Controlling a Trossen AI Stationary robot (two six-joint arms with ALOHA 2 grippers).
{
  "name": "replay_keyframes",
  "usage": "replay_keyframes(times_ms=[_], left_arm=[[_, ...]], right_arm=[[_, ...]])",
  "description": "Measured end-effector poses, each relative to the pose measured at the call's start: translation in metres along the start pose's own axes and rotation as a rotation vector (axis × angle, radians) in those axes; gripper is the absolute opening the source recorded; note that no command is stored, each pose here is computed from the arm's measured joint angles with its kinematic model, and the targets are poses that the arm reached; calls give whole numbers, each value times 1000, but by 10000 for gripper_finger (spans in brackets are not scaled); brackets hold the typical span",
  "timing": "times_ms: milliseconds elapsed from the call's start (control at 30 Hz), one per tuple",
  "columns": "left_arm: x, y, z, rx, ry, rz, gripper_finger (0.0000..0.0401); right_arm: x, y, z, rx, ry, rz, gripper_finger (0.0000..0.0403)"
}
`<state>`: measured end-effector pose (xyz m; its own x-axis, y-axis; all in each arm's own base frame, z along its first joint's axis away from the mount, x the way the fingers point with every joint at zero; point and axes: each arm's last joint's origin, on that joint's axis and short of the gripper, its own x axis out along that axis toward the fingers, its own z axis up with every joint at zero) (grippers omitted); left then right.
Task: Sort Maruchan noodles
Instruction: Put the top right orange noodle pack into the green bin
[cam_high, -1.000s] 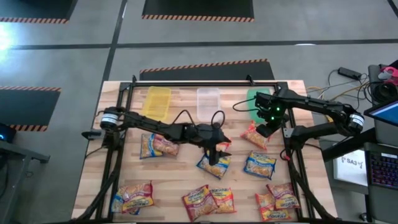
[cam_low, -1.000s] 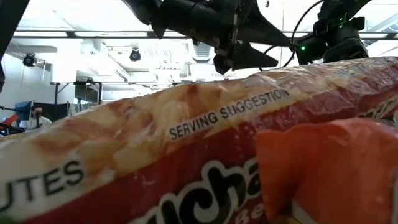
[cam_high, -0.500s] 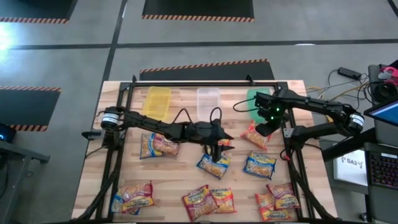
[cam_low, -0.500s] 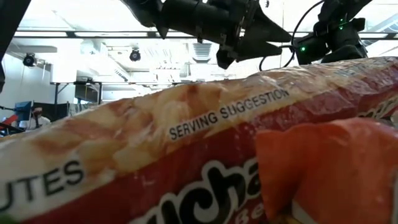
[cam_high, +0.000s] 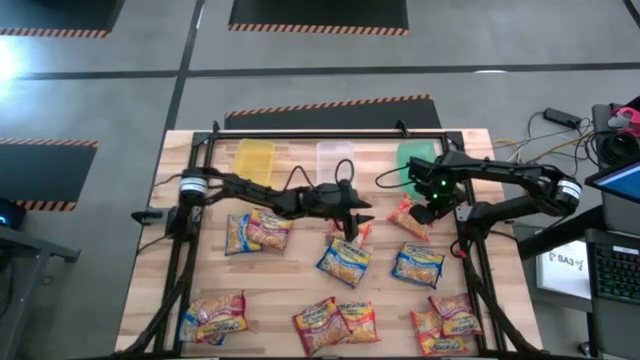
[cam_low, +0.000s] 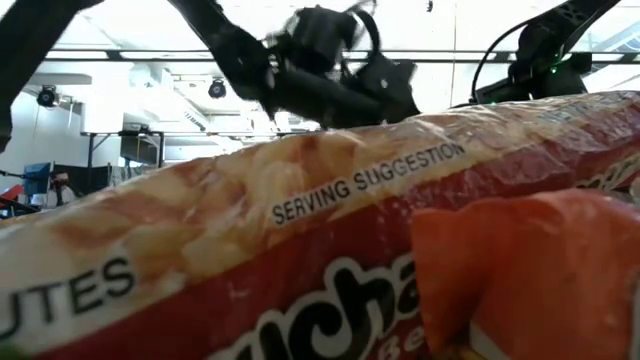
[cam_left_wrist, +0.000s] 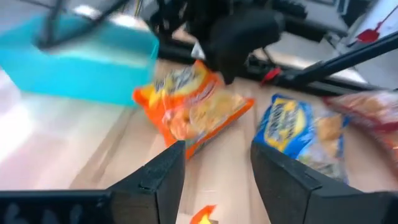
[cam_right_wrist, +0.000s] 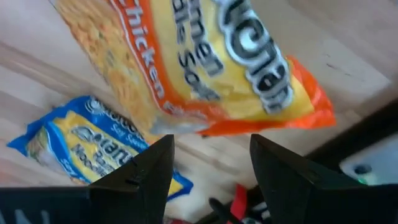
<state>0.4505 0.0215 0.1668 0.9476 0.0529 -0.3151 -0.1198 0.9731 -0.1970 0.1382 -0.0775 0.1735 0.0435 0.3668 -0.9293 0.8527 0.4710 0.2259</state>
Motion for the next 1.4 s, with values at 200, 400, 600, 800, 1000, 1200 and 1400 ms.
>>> replay_keyframes(times_ms=[200,400,600,800,1000,1200,1400], left_arm=[[39,0,-7,-16,1,-64,169],[66,5,-9,-20,47,-44,169],[78,9,-12,-22,79,-19,169],[78,24,-10,-23,88,98,169],[77,30,-16,-37,143,181,169],[76,27,-19,-9,169,165,169],[76,26,-19,-9,172,147,169]], right_arm=[[4,2,8,-26,-81,38,201],[7,3,13,-113,-108,46,193],[11,6,18,-259,-118,42,182],[12,12,16,-310,-106,93,176],[5,12,7,-127,-90,164,182],[-1,7,-8,119,-35,137,193],[1,4,-6,245,-70,42,191]])
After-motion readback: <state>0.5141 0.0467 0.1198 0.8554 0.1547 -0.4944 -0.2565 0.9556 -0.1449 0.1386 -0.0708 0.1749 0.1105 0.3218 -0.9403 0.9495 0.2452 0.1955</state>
